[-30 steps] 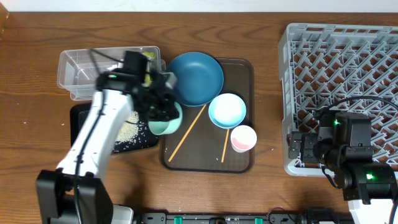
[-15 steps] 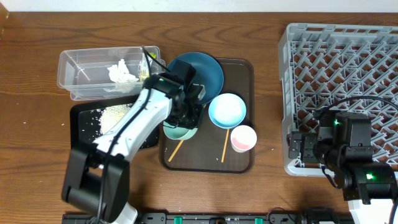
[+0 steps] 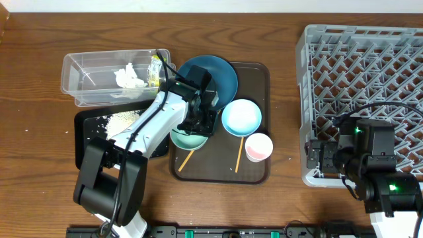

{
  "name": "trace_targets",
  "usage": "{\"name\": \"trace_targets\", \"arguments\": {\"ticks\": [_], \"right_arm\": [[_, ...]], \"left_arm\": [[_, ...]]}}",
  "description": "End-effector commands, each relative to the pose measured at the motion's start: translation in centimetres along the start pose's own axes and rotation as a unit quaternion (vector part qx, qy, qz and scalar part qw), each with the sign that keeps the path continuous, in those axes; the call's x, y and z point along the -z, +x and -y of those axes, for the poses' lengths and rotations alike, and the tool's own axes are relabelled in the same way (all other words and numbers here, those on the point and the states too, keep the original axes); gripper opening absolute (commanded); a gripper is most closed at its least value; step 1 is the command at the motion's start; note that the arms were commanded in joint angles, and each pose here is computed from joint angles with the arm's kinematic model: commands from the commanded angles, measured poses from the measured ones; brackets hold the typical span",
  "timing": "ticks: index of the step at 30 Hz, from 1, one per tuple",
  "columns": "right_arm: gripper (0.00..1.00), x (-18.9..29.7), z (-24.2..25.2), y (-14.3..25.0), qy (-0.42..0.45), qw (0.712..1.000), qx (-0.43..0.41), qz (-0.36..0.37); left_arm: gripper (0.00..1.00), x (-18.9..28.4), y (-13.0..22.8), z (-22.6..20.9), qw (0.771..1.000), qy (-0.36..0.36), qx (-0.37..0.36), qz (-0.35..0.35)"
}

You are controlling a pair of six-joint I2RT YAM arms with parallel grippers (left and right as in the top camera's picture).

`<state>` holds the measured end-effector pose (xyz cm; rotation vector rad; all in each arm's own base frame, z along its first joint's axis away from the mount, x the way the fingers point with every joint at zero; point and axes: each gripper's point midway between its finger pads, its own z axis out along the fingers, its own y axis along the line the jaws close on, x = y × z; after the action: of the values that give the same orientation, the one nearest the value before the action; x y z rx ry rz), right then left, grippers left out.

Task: Sort waste into correct bins and load items into the dishwasher rack
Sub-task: 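Set the empty mint bowl back on the brown tray, then grasp the pink cup with the left gripper and lift it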

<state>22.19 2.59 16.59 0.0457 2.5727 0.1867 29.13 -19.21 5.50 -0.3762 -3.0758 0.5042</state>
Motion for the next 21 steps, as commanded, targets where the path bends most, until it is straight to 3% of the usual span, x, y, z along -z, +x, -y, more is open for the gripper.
{"name": "trace_targets", "arguments": {"ticks": [1,7,12,21], "right_arm": [[0.99,0.5,-0.7,-0.5,-0.01,1.0,0.014,0.01],[0.99,0.5,-0.7,-0.6,-0.01,1.0,0.014,0.011],[0.99,0.5,-0.7,-0.8,-0.011,1.0,0.015,0.015],[0.99,0.5,-0.6,-0.8,-0.007,1.0,0.015,0.016]], "left_arm": [[0.39,0.7,-0.2,0.3,1.0,0.001,0.0,0.005],[0.45,4.3,-0.2,4.1,0.996,0.08,-0.023,0.039],[0.45,6.3,0.7,6.7,0.991,0.096,-0.063,0.063],[0.46,3.4,2.9,12.1,0.981,0.095,-0.163,0.042]]}}
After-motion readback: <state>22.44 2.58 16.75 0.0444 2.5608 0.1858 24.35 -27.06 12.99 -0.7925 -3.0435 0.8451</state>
